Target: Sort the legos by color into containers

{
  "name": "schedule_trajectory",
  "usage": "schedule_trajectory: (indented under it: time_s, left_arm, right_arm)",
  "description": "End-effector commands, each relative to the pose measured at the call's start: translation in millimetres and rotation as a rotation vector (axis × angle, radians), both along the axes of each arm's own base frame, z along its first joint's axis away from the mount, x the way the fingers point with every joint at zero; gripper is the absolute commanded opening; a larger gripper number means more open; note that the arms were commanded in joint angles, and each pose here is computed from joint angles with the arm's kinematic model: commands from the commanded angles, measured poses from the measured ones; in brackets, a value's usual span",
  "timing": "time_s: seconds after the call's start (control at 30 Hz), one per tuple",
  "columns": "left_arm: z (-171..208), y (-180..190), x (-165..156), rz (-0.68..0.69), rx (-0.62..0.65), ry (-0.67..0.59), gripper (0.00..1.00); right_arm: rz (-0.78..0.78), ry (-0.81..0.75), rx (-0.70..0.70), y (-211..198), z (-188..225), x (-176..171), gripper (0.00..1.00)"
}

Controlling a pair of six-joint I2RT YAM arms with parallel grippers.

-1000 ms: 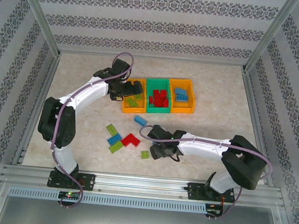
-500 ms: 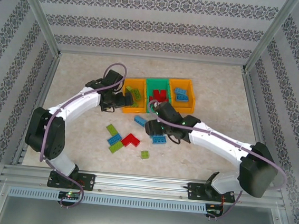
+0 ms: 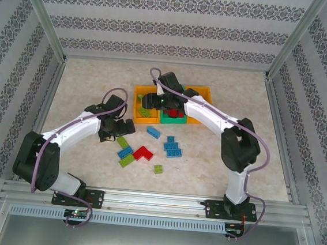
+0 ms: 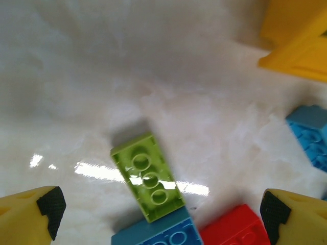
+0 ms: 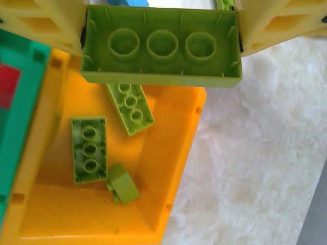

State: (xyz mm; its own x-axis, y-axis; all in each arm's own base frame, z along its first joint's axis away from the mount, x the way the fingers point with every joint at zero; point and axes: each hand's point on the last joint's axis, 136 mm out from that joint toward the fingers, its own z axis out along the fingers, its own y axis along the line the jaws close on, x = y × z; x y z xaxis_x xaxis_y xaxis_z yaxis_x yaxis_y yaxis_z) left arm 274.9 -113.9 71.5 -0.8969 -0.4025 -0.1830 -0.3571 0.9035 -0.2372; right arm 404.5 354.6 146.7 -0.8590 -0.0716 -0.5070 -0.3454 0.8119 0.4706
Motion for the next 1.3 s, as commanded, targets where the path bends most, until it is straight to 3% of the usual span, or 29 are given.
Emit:
schedule_trajectory:
  time_s: [0.0,0.2,0.37,0.73,1.07,1.27]
  left_arm:
    - [-5,0,-13,0.040,-0.019,0.030,1.00]
    - [-13,-2,-18,0.029,-0.023,0.070,1.00]
    - [-19,-4,-20,0.029,-0.023,0.100,1.00]
    - [-36,-10,-23,0.098,-0.058,0.143,0.99]
    - [-54,-17,-14,0.116,-0.067,0.168,0.90]
    - [-60,-15,-10,0.115,-0.044,0.172,0.75]
  right_arm:
    - [-0.008,0.072,0.021,6,-8,13,0.58]
    - [-0.023,0.115,0.004,10,-25,32,0.63]
    - [-0.023,0.130,-0.006,8,-31,33,0.75]
    - [-0.002,0.076,0.050,9,6,29,0.79]
    - [-0.021,-0.034,0.049,-18,43,16,0.81]
    - [-0.087,-0.058,0.006,-62,44,6,0.85]
